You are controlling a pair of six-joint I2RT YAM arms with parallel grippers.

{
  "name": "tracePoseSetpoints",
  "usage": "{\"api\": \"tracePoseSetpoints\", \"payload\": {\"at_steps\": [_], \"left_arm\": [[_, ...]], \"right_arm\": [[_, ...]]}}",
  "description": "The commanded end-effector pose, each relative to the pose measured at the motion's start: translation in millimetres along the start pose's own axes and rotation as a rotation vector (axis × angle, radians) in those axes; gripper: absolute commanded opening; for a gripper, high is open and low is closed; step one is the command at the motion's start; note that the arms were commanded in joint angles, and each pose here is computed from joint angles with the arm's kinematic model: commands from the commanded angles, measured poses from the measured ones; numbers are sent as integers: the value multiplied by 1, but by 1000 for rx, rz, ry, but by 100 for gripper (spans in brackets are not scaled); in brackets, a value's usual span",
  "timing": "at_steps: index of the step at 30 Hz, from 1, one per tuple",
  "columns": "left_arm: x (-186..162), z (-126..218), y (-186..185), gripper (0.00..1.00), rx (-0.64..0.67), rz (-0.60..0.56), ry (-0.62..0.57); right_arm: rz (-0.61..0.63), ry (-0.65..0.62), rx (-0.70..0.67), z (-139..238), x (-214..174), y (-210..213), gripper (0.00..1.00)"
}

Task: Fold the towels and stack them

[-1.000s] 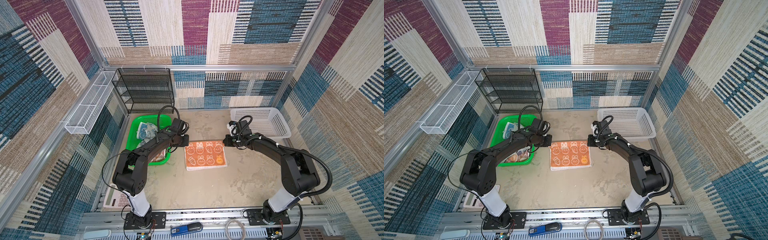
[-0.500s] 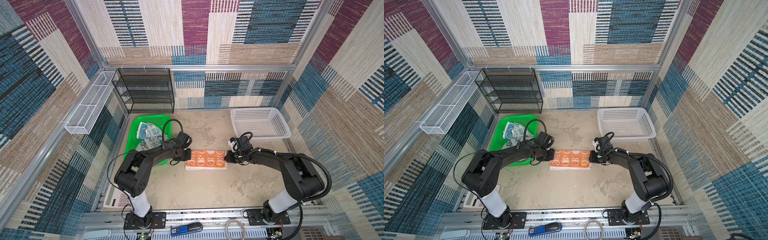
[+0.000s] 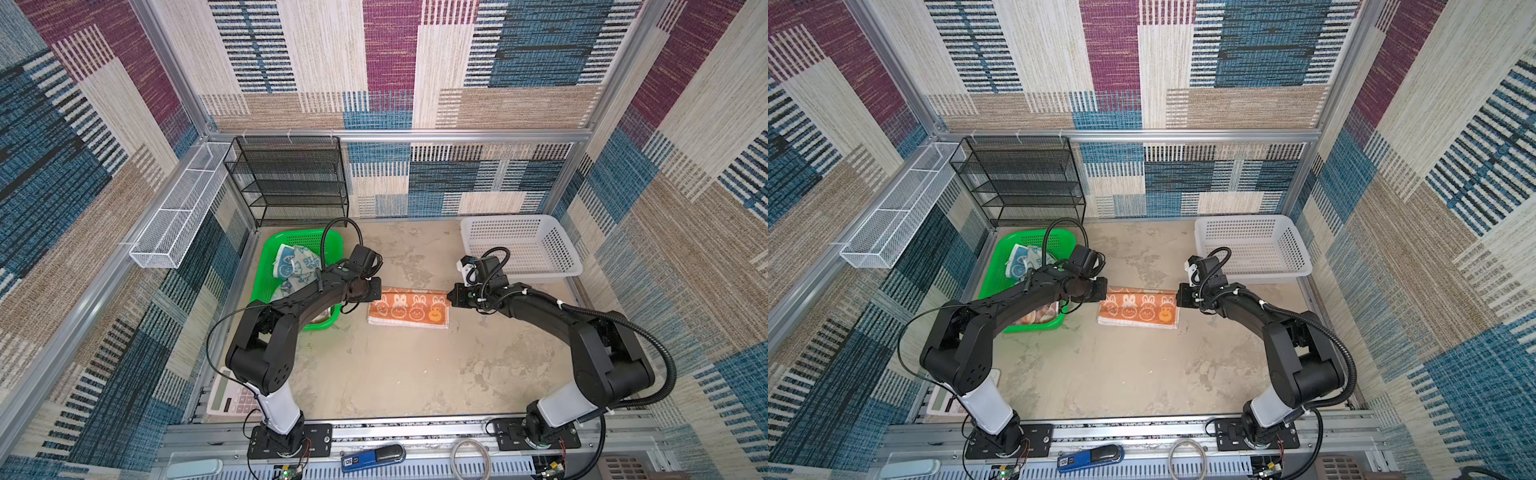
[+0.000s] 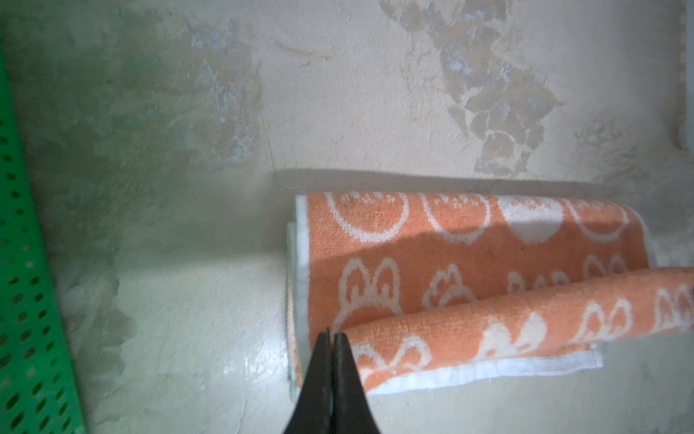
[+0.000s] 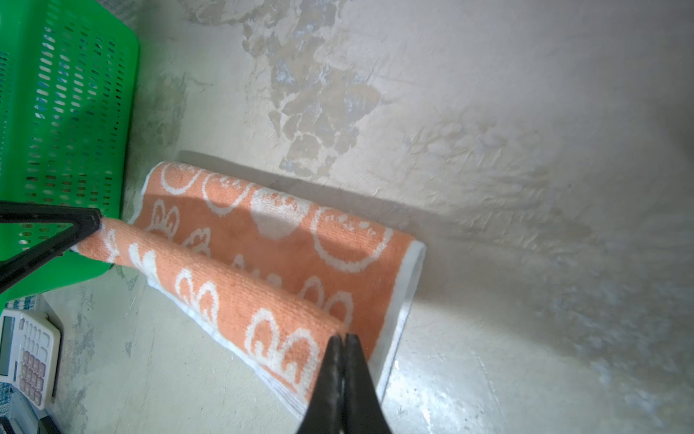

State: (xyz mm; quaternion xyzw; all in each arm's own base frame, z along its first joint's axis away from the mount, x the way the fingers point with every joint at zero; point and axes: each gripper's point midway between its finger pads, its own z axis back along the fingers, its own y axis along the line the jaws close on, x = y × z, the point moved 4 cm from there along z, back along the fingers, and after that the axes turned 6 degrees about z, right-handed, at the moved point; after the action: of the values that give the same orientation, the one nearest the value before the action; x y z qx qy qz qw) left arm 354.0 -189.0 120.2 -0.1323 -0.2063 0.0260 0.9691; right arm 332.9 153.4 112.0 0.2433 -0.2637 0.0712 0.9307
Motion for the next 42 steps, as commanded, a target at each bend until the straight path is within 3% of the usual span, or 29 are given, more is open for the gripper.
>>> {"api": "tracePoseSetpoints", "payload": {"at_steps": [1, 13, 15, 17, 19, 25, 28, 29, 30, 31, 36, 42], "left_arm": [[-9, 3, 8, 0, 19, -4, -4], [-23, -18, 16, 0, 38, 1, 41], [-25, -20, 17, 17, 42, 3, 49], [-26, -19, 17, 33, 36, 7, 53], [-24, -13, 15, 41, 27, 11, 40], [-8, 24, 2, 58, -37, 22, -58], [-2, 37, -15, 65, -156, 43, -82], [-1, 38, -21, 74, -199, 59, -88], [0, 37, -26, 93, -239, 81, -91], [-1, 34, -30, 97, -271, 101, -79], [-19, 8, -39, 100, -323, 135, 17], [-50, -19, -24, 100, -275, 146, 100]], "right_arm": [[-6, 17, 8, 2, -12, 1, 0], [-32, 89, 24, -20, -47, 0, 0], [-28, 96, 27, -22, -49, 0, 2], [-20, 94, 31, -21, -47, 2, 11], [-12, 83, 32, -17, -43, 5, 28], [6, -3, 84, 10, -17, 25, 73], [-8, -41, 192, 18, -7, 43, 85], [-19, -45, 226, 18, -6, 47, 87], [-30, -44, 262, 17, -8, 51, 90], [-43, -35, 288, 15, -11, 53, 93], [-69, 40, 322, -5, -40, 55, 99], [-86, 101, 260, -20, -68, 36, 99]]}}
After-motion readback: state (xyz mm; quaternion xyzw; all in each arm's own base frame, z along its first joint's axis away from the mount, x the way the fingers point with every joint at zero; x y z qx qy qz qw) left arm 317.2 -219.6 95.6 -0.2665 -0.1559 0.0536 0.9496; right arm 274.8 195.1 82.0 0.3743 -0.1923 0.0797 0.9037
